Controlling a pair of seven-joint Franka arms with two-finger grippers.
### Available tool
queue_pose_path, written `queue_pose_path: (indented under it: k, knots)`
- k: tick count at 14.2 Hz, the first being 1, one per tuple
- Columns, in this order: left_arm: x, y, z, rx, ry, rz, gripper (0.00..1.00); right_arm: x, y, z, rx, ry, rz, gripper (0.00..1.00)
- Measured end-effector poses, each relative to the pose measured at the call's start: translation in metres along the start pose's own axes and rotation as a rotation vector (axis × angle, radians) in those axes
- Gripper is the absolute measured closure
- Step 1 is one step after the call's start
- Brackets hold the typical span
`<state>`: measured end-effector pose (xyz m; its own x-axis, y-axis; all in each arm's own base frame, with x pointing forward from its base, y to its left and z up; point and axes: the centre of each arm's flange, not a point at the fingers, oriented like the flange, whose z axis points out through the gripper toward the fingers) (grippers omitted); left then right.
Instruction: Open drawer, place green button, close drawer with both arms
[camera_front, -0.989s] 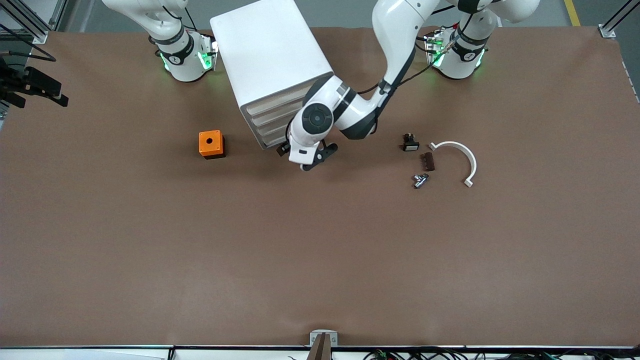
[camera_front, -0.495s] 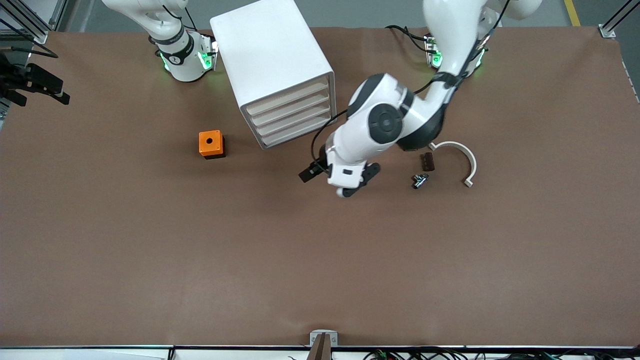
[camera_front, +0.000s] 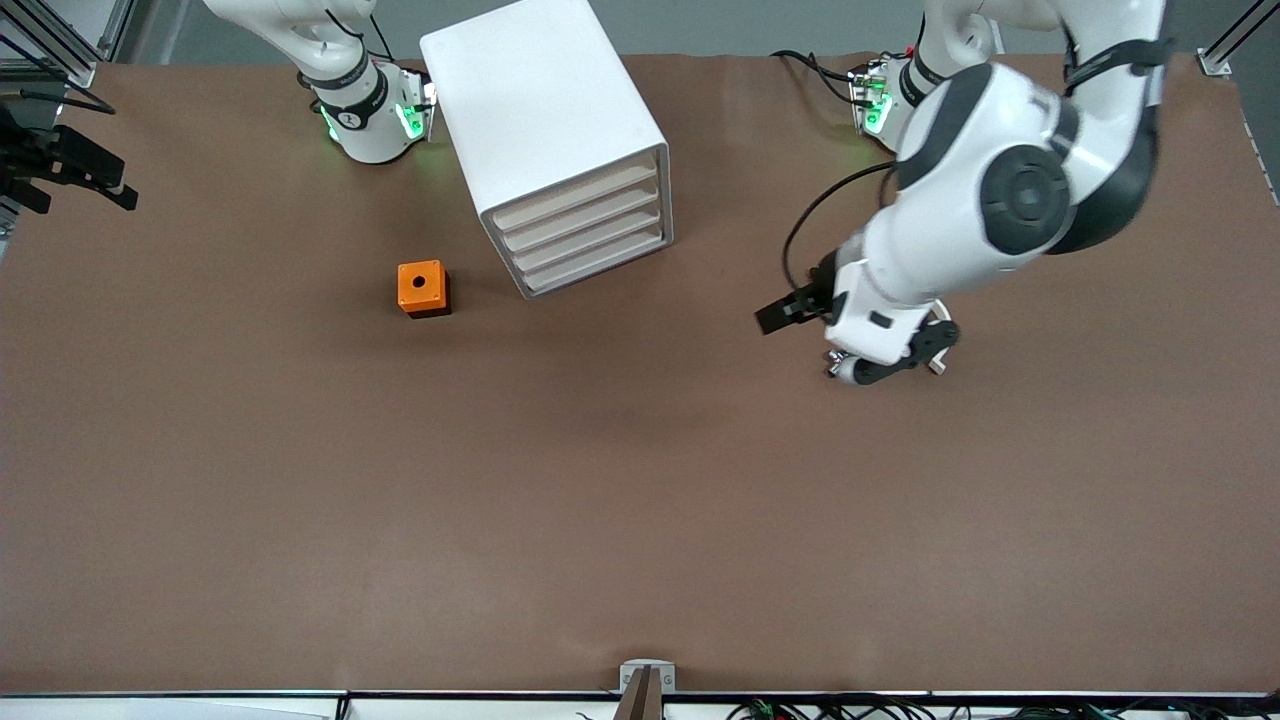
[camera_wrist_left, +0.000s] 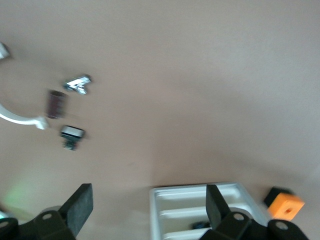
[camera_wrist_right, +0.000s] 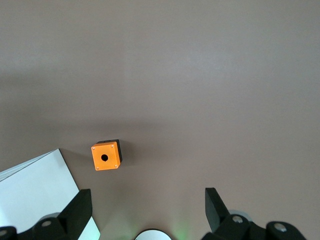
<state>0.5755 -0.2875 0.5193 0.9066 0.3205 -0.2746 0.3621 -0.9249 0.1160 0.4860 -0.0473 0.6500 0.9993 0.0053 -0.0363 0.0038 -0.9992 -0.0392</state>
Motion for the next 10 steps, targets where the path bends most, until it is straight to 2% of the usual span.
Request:
queue_pose_path:
  k: [3, 10]
  knots:
    - [0.011, -0.047, -0.035, 0.086, 0.044, 0.127, 0.0, -0.003, 0.015, -0.002, 0.002, 0.005, 0.031, 0.0]
    - [0.032, -0.136, -0.065, 0.158, 0.045, 0.291, 0.0, -0.002, 0.017, -0.003, 0.001, 0.015, 0.05, 0.0]
